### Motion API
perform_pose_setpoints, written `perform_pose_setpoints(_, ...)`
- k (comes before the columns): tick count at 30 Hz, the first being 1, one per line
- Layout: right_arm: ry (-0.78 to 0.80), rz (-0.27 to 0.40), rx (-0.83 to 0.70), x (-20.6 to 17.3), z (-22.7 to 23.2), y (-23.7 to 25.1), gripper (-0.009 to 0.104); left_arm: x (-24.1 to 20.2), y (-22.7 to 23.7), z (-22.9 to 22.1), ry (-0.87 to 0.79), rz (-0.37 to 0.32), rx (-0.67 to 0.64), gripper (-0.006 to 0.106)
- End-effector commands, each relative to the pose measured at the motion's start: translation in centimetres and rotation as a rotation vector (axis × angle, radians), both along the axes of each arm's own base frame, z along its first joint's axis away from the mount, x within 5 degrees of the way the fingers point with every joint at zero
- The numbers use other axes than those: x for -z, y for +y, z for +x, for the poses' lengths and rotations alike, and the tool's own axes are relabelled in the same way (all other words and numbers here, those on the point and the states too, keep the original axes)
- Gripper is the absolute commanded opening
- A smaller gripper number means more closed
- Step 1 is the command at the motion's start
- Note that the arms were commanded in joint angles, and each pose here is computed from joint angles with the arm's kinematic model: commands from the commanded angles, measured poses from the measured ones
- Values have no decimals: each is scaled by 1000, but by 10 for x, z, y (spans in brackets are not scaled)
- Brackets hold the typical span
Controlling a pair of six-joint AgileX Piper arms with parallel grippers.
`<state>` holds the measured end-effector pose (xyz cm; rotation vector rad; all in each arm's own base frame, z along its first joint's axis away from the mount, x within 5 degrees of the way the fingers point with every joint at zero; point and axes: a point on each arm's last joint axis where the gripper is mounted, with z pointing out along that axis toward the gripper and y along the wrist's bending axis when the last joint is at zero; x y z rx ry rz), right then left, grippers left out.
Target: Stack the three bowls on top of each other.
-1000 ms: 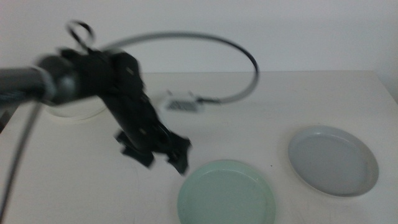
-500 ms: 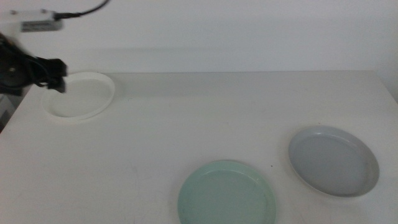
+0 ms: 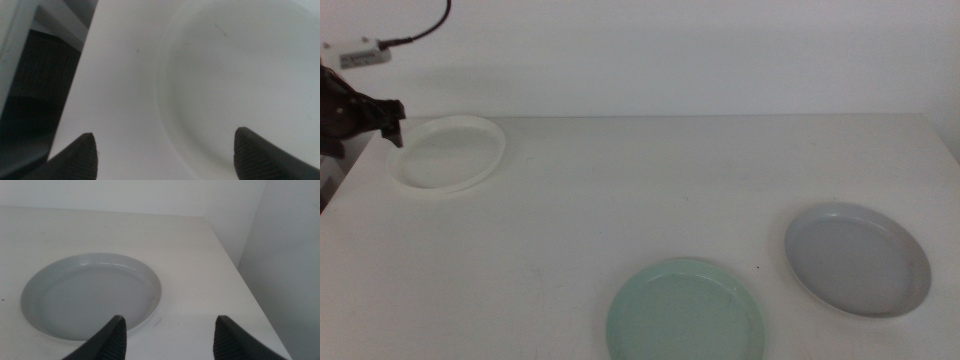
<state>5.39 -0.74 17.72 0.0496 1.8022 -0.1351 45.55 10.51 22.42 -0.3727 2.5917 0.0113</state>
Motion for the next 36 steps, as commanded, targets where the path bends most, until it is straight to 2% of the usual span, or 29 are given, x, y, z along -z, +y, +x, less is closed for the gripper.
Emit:
perform_pose_setpoints(1, -111, -38, 0, -11, 0, 0, 45, -22, 2, 13, -105, 6, -6, 105)
perform_pose_setpoints(6, -111, -38, 0, -11, 0, 0, 45, 10, 4, 30, -67, -24, -11, 103)
perform_pose_setpoints(9, -111, -38, 0, -11, 0, 0, 45, 26, 2, 33, -47, -64, -22, 92)
perform_pose_setpoints(12, -111, -38, 0, -11, 0, 0, 45, 32, 0, 35, -38, -97, -31, 67)
perform_pose_setpoints(17, -111, -38, 0, -11, 0, 0, 45, 31, 0, 35, -43, -109, -37, 0)
perform_pose_setpoints(21, -111, -38, 0, -11, 0, 0, 45, 9, -1, 29, -63, -100, -31, 0)
perform_pose_setpoints(27, -111, -38, 0, -11, 0, 0, 45, -32, -18, -2, -33, -154, -4, 0)
perform_pose_setpoints(32, -111, -38, 0, -11, 0, 0, 45, -67, -57, -55, -108, -145, 69, 0)
perform_pose_setpoints(36, -111, -38, 0, -11, 0, 0, 45, -72, -94, -100, -94, -149, 147, 0)
